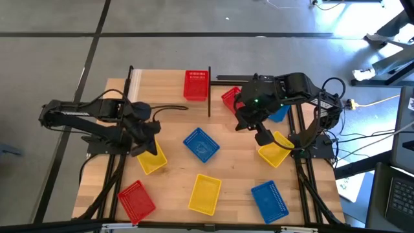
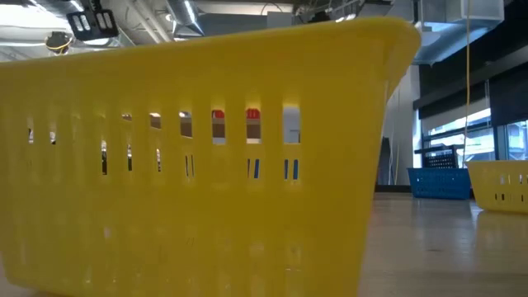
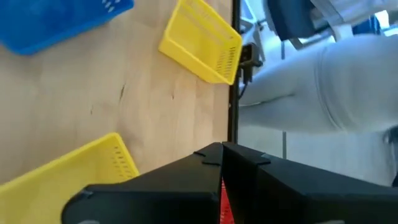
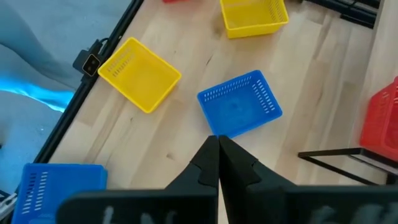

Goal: Stack baskets on shelf by color
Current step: Put the top left yellow bin on the shelf

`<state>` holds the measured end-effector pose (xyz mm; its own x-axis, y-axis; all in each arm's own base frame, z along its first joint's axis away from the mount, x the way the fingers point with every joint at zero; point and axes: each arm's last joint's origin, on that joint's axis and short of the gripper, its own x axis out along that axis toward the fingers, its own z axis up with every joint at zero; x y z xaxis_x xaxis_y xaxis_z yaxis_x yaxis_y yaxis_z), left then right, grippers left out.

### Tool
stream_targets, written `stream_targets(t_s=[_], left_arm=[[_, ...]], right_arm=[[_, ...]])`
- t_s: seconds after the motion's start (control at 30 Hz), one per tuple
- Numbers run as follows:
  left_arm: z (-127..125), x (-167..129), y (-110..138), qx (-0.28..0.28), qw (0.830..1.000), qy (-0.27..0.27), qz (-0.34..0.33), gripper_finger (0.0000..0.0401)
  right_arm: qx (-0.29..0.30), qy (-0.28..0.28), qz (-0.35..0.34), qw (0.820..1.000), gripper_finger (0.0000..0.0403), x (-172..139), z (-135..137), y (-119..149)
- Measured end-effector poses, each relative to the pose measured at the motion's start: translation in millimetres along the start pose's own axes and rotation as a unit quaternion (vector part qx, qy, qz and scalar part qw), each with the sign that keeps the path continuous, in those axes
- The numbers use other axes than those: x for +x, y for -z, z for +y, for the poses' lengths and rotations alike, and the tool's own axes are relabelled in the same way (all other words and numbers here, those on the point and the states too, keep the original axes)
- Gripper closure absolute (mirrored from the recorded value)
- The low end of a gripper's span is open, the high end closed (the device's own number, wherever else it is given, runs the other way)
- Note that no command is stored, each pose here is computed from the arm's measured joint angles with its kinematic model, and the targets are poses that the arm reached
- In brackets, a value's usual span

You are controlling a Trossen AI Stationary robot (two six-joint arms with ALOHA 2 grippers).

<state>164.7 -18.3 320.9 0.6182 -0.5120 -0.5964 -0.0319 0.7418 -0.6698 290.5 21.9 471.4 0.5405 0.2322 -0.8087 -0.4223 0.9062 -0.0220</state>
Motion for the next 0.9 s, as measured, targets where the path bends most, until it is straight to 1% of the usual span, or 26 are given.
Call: stream_targets(t_s=[0.13,0.27,0.33,0.6,0.7,0.8,0.9], left_arm=[[3.2,3.0,-2.0,-0.057,0.998,-0.033,-0.012,0.0401],[5.8,8.6,-3.6,-0.095,0.995,-0.041,0.0,0.04],[7.2,11.5,-4.8,-0.115,0.992,-0.045,0.004,0.0393],[14.4,31.1,-9.6,-0.141,0.987,-0.069,0.041,0.0335],[15.4,40.2,-10.0,-0.149,0.984,-0.079,0.056,0.032],[17.9,51.4,-6.7,-0.163,0.976,-0.124,0.072,0.0318],[19.0,63.8,-2.5,-0.16,0.969,-0.168,0.088,0.032]], right_arm=[[-0.01,0.0,0.0,1.0,0.0403,0.0,0.0,0.0],[-0.015,0.0,0.0,1.0,0.0403,0.0,0.0,0.0],[-0.023,0.0,0.0,1.0,0.0403,0.0,0.0,0.0],[-0.031,0.0,0.0,1.0,0.0403,0.0,-0.1,0.0],[-0.031,0.0,0.0,1.0,0.0403,0.0,-0.1,0.0],[-0.031,0.0,0.0,1.0,0.0403,0.1,-0.2,0.0],[-0.031,0.0,0.0,1.0,0.0403,0.3,-0.2,-0.1]])
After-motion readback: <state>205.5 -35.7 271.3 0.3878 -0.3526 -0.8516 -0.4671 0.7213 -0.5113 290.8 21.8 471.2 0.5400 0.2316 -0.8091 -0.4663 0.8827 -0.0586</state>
